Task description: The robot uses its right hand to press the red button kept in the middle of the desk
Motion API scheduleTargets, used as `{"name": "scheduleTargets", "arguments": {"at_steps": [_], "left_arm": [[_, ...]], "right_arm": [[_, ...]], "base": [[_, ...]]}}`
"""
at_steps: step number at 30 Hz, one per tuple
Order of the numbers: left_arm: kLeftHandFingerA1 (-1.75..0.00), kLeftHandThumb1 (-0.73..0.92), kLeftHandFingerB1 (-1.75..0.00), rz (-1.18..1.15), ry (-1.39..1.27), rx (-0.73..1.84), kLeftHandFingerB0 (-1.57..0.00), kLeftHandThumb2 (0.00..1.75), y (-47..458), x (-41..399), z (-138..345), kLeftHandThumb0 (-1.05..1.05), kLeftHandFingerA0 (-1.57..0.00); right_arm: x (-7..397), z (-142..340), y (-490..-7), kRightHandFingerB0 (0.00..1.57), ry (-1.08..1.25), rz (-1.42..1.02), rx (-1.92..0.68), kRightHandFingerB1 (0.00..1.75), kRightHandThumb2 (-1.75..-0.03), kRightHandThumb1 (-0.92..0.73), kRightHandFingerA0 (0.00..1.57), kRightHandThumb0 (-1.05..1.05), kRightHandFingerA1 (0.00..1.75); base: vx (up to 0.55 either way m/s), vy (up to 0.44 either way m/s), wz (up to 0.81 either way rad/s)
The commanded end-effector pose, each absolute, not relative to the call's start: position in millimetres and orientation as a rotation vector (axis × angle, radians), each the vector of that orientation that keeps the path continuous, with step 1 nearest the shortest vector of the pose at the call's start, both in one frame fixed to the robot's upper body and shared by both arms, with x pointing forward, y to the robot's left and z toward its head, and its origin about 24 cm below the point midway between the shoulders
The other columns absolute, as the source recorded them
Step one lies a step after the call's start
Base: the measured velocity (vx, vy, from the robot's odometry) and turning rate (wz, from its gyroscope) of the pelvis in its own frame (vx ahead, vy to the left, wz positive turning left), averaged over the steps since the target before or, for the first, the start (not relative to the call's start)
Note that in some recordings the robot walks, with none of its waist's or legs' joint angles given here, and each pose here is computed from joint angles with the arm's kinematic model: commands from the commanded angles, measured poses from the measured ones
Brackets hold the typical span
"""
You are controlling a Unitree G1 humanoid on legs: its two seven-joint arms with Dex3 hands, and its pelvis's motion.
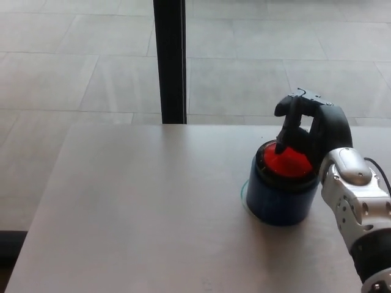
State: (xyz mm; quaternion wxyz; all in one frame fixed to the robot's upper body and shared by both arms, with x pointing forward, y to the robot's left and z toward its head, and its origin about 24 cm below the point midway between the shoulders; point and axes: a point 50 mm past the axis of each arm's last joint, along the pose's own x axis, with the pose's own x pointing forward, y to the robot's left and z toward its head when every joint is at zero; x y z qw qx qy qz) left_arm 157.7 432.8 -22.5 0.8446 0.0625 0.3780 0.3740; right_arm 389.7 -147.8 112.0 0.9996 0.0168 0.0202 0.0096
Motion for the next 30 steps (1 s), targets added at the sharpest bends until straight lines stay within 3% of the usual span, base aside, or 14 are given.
{"name": "scheduleTargets", "arguments": {"at_steps": [1,3,4,5,13,16,19,23,24,25,26,28,29,30], "left_arm": [[-1.0,0.92,-0.8,0.801,0.806,0.145,-0.34,1.28,438.8,157.1,-16.0,-0.76,-0.59],[-0.98,0.92,-0.77,0.805,0.807,0.144,-0.3,1.32,438.5,157.7,-16.1,-0.75,-0.57],[-1.19,0.92,-0.87,0.811,0.811,0.14,-0.25,1.21,438.9,156.9,-16.3,-0.73,-0.46],[-0.97,0.92,-0.76,0.815,0.811,0.135,-0.29,1.31,439.0,156.1,-16.6,-0.73,-0.55],[-1.01,0.92,-0.81,0.814,0.807,0.136,-0.34,1.27,438.4,154.0,-18.5,-0.75,-0.59],[-0.99,0.92,-0.78,0.803,0.819,0.16,-0.31,1.31,438.5,153.5,-18.5,-0.75,-0.58],[-0.98,0.92,-0.77,0.797,0.819,0.152,-0.29,1.31,438.1,153.6,-18.9,-0.74,-0.56],[-0.98,0.92,-0.79,0.797,0.819,0.144,-0.32,1.32,438.7,152.0,-19.0,-0.75,-0.55],[-1.18,0.92,-0.89,0.798,0.819,0.144,-0.26,1.23,439.1,151.2,-19.0,-0.74,-0.44],[-0.97,0.92,-0.78,0.801,0.818,0.144,-0.31,1.32,439.1,151.1,-18.9,-0.75,-0.54],[-0.96,0.92,-0.77,0.808,0.814,0.128,-0.28,1.33,438.8,151.2,-19.1,-0.75,-0.52],[-0.98,0.92,-0.76,0.798,0.824,0.142,-0.27,1.33,438.9,149.8,-20.0,-0.74,-0.55],[-0.86,0.91,-0.61,0.801,0.822,0.141,0.0,1.47,438.9,149.7,-20.1,-0.44,-0.42],[-0.86,0.91,-0.61,0.803,0.822,0.14,0.0,1.47,438.9,149.6,-20.1,-0.44,-0.42]], "right_arm": [[382.9,84.7,-172.0,0.71,0.211,-0.021,-0.065,1.64,-1.21,-0.55,0.93,-0.24,1.75],[385.5,97.2,-180.9,0.74,0.182,-0.024,-0.076,1.6,-1.19,-0.57,0.93,-0.22,1.75],[386.4,101.7,-184.0,0.74,0.174,-0.028,-0.079,1.61,-1.2,-0.56,0.93,-0.22,1.75],[387.2,105.8,-186.8,0.74,0.166,-0.034,-0.082,1.61,-1.21,-0.54,0.93,-0.22,1.75],[403.4,174.5,-210.4,0.71,0.048,-0.118,-0.063,1.64,-1.35,-0.45,0.93,-0.19,1.75],[409.6,207.6,-211.2,0.75,-0.042,-0.097,-0.019,1.57,-1.18,-0.56,0.94,-0.23,1.75],[412.4,226.8,-210.9,0.76,-0.081,-0.086,-0.024,1.57,-1.16,-0.57,0.96,-0.23,1.75],[413.5,250.0,-212.7,0.77,-0.134,-0.08,-0.017,1.65,-1.38,-0.43,0.99,-0.19,1.75],[412.6,258.8,-216.9,0.81,-0.154,-0.087,-0.02,1.58,-1.45,-0.44,1.01,-0.13,1.75],[410.9,267.2,-223.7,0.8,-0.175,-0.097,-0.009,1.57,-1.46,-0.44,1.0,-0.12,1.75],[409.3,270.6,-228.6,0.74,-0.189,-0.1,-0.019,1.67,-1.36,-0.47,0.98,-0.18,1.75],[405.1,280.5,-243.2,0.75,-0.192,-0.14,0.001,1.61,-1.24,-0.55,0.95,-0.17,1.75],[401.7,285.5,-255.0,0.73,-0.198,-0.168,-0.014,1.61,-1.28,-0.51,0.93,-0.19,1.75],[400.2,287.9,-259.8,0.73,-0.201,-0.179,-0.021,1.61,-1.28,-0.51,0.93,-0.19,1.75]], "base": [[0.0,0.0,0.0],[0.0,0.0,0.0],[0.0,0.0,0.0],[0.0,0.0,0.0],[0.0,0.0,0.0],[0.0,0.0,0.0],[0.0,0.0,0.0],[0.0,0.0,0.0],[0.0,0.0,0.0],[0.0,0.0,0.0],[0.0,0.0,0.0],[0.0,0.0,0.0],[0.0,0.0,0.0],[0.0,0.0,0.0]]}}
